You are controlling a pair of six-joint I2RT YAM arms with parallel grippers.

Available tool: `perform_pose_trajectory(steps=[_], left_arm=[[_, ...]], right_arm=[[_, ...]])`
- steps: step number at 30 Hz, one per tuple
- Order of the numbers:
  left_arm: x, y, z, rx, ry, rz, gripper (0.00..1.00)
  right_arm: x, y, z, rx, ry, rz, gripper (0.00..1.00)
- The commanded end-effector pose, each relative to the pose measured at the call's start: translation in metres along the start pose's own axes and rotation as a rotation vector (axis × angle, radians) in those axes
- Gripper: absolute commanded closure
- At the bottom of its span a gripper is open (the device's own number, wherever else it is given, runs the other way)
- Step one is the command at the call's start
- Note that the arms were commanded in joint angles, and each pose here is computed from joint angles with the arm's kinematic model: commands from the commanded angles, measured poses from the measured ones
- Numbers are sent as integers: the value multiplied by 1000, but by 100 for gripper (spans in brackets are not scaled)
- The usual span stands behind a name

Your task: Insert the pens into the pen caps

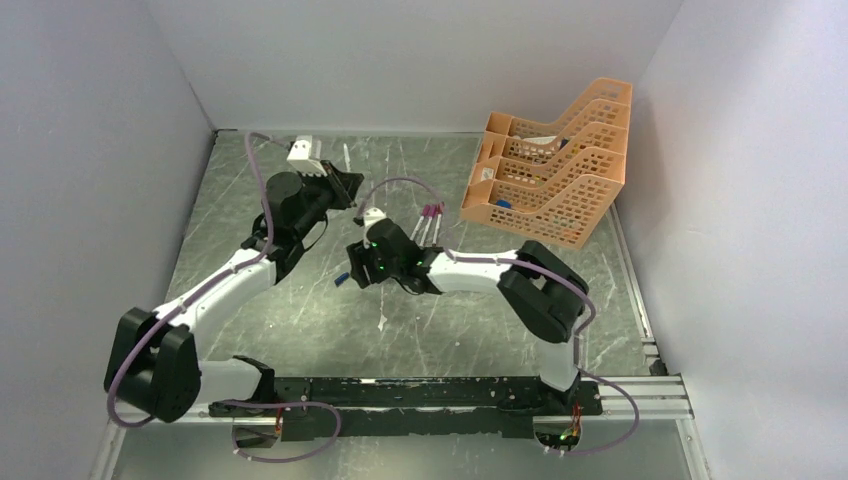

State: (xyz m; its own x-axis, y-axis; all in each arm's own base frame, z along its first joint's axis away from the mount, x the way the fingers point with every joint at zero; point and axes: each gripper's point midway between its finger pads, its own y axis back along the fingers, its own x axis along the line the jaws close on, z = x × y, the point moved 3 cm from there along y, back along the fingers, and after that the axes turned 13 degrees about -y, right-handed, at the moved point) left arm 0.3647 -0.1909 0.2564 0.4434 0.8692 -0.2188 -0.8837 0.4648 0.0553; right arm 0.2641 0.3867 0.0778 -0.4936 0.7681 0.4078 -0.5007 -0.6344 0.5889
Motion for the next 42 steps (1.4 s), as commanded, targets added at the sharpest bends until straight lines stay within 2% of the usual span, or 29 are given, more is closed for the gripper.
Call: perform_pose_trajectory(steps=[1, 5, 9, 14, 17, 26, 31, 34, 42], left_arm=[[18, 22, 25, -36, 6, 144, 93], [44, 41, 36, 33, -13, 331, 93], [39, 50, 47, 28, -22, 316, 93], [38, 54, 41, 54, -29, 307, 93], [37, 54, 38, 73, -36, 297, 93], [33, 52, 34, 82, -32, 265, 93], [31, 49, 28, 88, -24, 245, 93], [30, 49, 27, 91, -24, 238, 93], [28, 49, 29, 85, -23, 226, 93]], right_arm=[[30, -22, 11, -23, 92, 64, 41], [42, -37, 7, -23, 108, 81, 39], [49, -54, -3, -17, 133, 71, 41], [56, -77, -8, -11, 164, 81, 45], [57, -84, -13, 1, 162, 85, 51], [39, -64, -27, 18, 148, 28, 55], [35, -44, -27, 12, 141, 29, 44], [31, -38, -37, 30, 130, 39, 42], [24, -34, -34, 1, 161, -17, 51]])
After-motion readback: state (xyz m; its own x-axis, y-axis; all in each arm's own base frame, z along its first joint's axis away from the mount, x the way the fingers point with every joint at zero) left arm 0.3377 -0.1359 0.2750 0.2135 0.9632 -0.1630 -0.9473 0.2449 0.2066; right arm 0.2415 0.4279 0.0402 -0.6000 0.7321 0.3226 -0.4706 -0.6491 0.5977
